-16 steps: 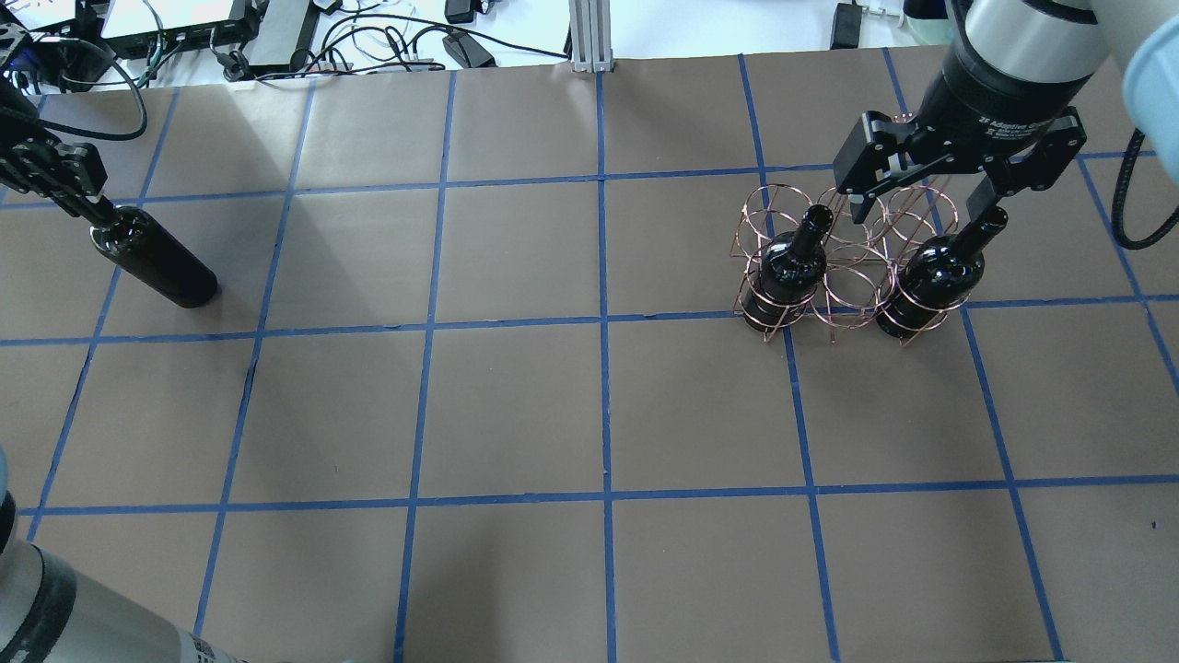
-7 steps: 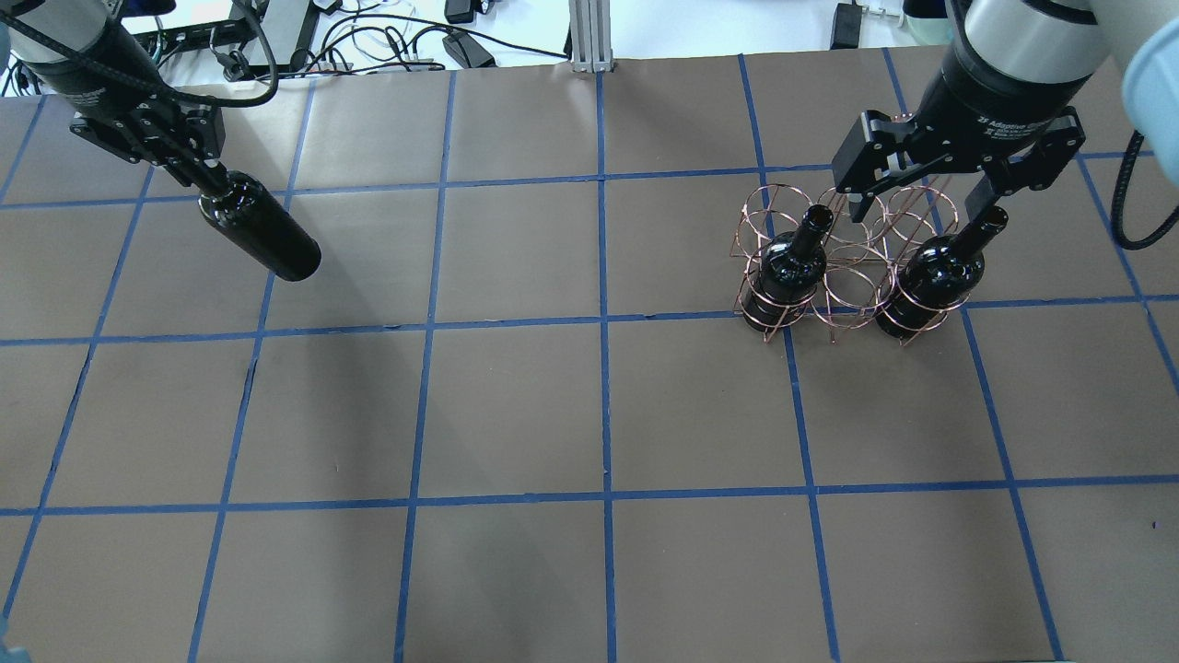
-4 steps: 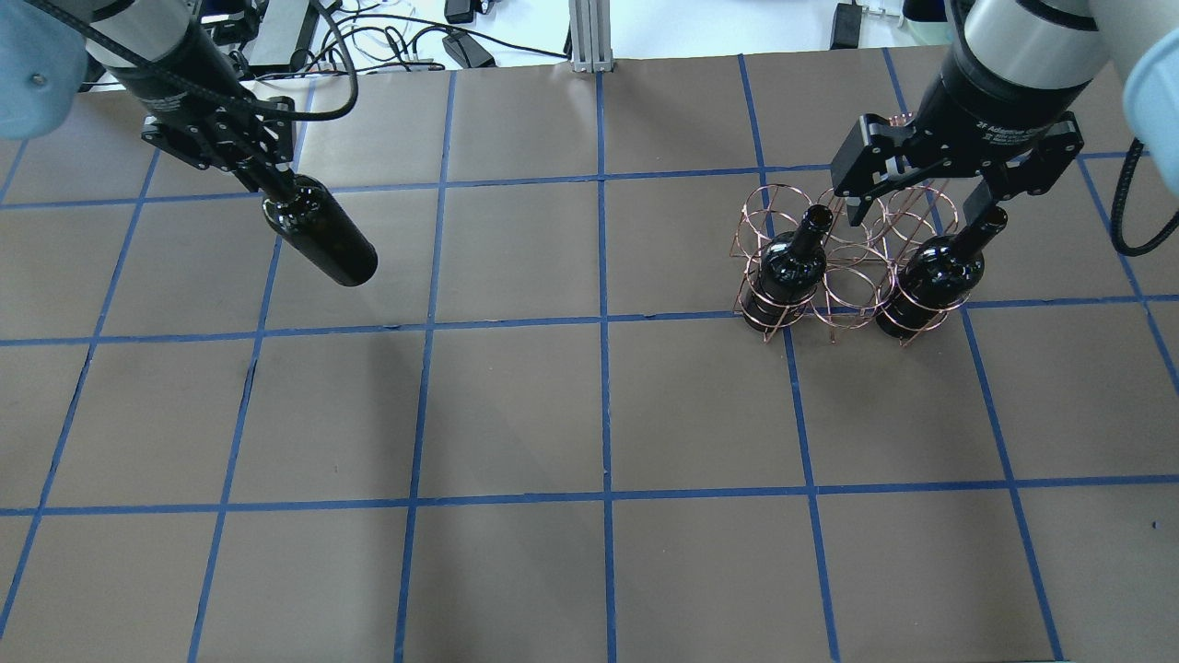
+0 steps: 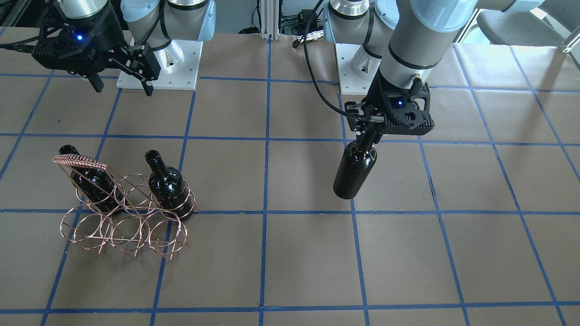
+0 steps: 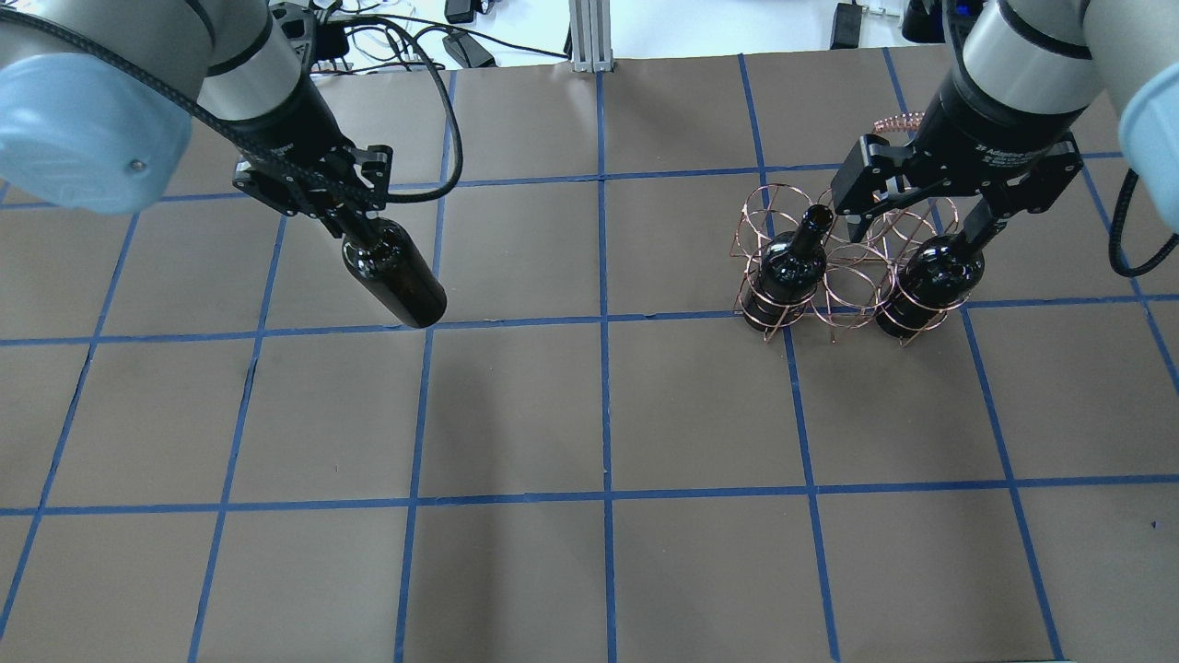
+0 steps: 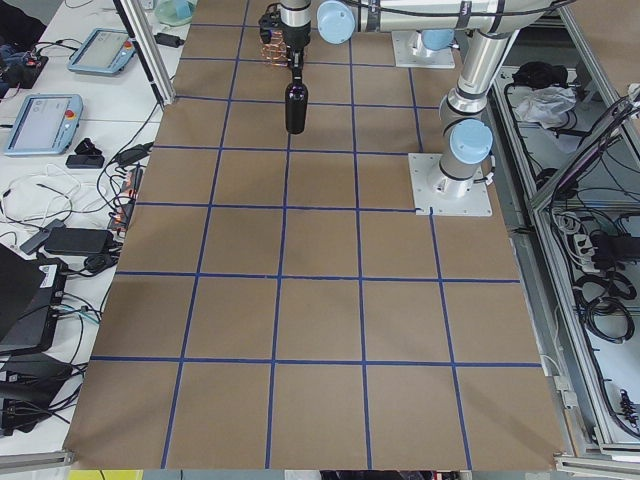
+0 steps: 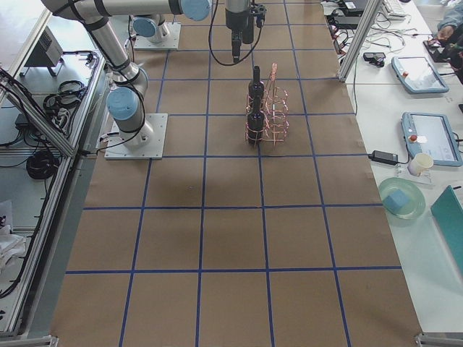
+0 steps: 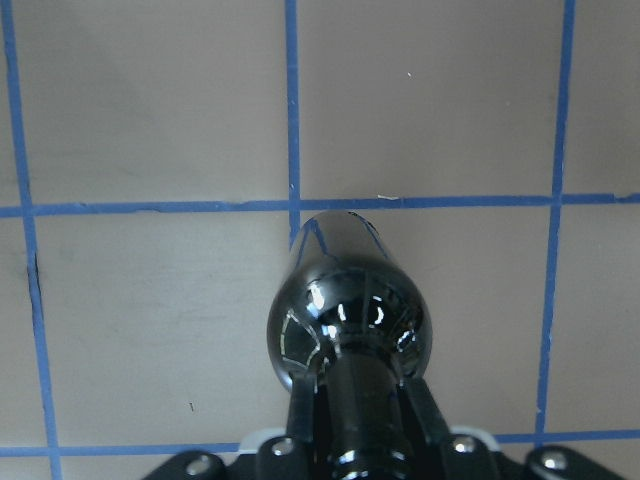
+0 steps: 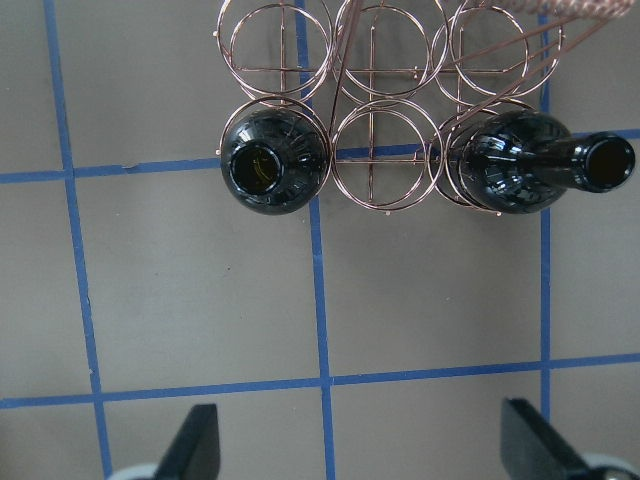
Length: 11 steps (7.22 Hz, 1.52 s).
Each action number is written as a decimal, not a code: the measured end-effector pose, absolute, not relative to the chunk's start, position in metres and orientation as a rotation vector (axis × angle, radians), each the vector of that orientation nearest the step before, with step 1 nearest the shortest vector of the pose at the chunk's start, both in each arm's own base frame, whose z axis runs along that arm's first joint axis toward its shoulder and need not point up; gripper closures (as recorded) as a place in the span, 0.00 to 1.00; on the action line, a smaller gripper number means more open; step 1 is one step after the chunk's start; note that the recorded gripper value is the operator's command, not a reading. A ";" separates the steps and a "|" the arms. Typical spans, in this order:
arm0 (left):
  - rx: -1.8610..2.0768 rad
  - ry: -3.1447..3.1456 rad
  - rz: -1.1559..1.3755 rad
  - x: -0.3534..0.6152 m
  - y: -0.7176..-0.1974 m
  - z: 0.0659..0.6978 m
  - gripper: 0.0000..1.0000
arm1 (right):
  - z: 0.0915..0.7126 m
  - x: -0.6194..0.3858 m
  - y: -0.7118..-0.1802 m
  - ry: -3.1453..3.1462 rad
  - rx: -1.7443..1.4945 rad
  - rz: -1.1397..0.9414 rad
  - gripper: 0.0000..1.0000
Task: Place wine into wine basket
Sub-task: 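Carry the bottle toward the table center and stand it upright, then open the left gripper and raise it off the standing bottle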
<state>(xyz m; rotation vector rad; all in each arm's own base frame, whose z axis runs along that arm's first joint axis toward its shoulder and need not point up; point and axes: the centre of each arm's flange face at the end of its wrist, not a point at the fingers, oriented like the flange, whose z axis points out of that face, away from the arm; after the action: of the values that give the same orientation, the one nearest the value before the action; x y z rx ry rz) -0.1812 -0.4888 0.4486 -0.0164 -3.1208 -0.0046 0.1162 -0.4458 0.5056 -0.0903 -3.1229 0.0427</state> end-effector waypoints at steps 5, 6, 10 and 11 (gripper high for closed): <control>-0.152 -3.078 -0.170 -0.246 -0.431 0.397 1.00 | 0.507 0.116 -0.444 -3.120 -0.089 0.052 0.01; -0.161 -3.075 -0.200 -0.248 -0.426 0.387 1.00 | 0.507 0.116 -0.444 -3.117 -0.085 0.053 0.01; -0.167 -3.073 -0.254 -0.249 -0.420 0.371 0.32 | 0.508 0.116 -0.445 -3.116 -0.078 0.072 0.00; -0.163 -3.074 -0.260 -0.249 -0.420 0.370 0.06 | 0.509 0.116 -0.446 -3.116 -0.079 0.085 0.00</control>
<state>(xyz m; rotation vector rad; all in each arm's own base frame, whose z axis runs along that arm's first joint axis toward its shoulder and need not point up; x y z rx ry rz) -0.2486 -0.4196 0.3703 -0.1631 -3.0738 -0.2596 0.1161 -0.4464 0.5091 -0.0787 -3.1159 0.0849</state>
